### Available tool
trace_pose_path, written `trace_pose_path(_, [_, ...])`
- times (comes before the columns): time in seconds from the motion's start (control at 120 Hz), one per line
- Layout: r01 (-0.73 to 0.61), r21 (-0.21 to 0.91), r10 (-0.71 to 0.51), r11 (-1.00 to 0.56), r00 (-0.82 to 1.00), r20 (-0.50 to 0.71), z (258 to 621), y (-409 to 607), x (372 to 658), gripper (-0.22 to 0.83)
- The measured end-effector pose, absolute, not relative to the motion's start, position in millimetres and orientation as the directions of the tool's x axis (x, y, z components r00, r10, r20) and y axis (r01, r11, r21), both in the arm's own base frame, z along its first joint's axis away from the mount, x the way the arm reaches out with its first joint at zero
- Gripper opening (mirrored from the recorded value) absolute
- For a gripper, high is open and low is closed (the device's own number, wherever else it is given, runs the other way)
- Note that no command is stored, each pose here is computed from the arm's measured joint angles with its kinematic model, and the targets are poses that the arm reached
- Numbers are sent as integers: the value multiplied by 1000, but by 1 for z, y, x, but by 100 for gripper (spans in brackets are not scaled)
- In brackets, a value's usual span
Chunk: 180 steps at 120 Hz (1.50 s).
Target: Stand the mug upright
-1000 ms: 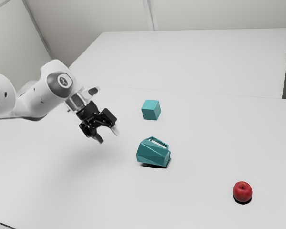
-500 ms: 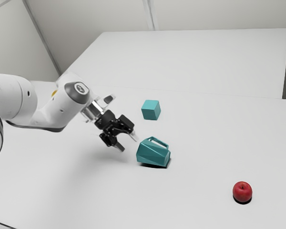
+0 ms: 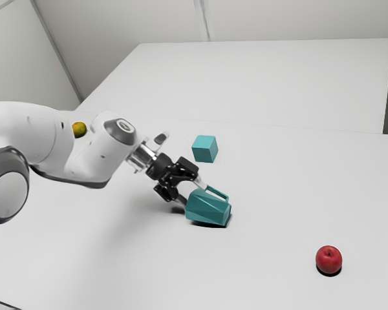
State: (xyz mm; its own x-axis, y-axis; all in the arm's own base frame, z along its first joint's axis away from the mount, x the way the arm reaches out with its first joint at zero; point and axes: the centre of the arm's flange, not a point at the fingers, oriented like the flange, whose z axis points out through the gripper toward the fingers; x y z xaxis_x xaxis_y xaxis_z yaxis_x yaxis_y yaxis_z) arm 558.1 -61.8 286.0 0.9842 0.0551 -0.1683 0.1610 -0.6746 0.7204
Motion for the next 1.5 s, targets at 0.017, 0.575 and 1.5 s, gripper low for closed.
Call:
trace_pose_path(0.017, [161,722,56,-672,984,-167,286,-62,558,61])
trace_pose_path(0.575, [142,750,50,-646,988,-144,285,-77,558,19])
trace_pose_path(1.5, [71,767,25,-638,997,-72,328,-86,550,-17])
